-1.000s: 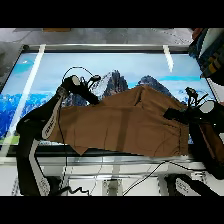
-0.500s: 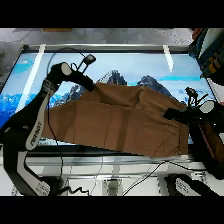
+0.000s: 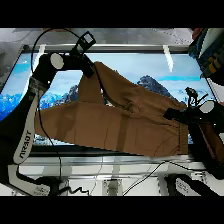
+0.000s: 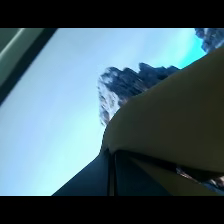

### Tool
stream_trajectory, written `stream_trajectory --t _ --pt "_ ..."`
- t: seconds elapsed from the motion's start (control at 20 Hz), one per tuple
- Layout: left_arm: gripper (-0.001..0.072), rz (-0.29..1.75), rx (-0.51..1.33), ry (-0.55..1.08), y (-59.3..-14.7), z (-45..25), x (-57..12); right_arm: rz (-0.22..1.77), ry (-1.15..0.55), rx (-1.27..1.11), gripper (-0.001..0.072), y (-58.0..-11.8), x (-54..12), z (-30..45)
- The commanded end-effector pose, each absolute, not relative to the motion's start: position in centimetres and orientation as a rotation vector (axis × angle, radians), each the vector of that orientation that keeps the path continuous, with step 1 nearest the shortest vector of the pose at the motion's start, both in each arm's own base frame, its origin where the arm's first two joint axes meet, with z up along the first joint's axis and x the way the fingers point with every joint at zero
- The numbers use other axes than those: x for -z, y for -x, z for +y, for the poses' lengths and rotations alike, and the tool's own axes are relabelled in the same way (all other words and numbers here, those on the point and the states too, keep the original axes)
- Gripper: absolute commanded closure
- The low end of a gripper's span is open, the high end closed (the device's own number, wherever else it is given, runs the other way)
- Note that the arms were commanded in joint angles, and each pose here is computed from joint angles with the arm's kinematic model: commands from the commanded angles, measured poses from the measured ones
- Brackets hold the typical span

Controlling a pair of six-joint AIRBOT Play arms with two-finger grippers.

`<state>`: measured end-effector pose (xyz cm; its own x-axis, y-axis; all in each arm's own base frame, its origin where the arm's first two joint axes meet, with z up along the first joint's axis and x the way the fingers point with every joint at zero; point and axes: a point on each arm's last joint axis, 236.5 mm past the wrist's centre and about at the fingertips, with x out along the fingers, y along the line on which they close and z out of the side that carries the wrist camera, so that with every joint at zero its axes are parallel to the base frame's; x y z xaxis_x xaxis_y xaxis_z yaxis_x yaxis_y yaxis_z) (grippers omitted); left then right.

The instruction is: Fold the clothes and pants, and hang the long-sleeved shirts on hangers.

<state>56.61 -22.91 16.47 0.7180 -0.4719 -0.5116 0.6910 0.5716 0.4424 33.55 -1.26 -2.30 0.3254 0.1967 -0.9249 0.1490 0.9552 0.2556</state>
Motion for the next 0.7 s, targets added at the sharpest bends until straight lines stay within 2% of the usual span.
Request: stream_trajectory --t 0.0,0.15,0.35,0.65 --pt "0.0687 0.231 0.624 -0.744 -59.9 -23.2 -16.4 1.244 -0.32 -0.032 0.0017 -33.6 2.3 -1.3" --pt "0.0687 0.158 0.552 -0.732 -62.7 -24.2 -14.6 1.232 -0.319 -0.028 0.0017 -33.9 2.2 -1.4" --pt "0.0688 -0.08 0.415 -0.697 -64.3 -27.5 -17.9 1.188 -0.317 -0.013 0.0017 -34.8 2.0 -1.8" --pt "0.0687 -0.076 0.491 -0.705 -63.0 -33.0 -13.9 1.178 -0.317 -0.01 0.0017 -35.1 1.9 -1.8"
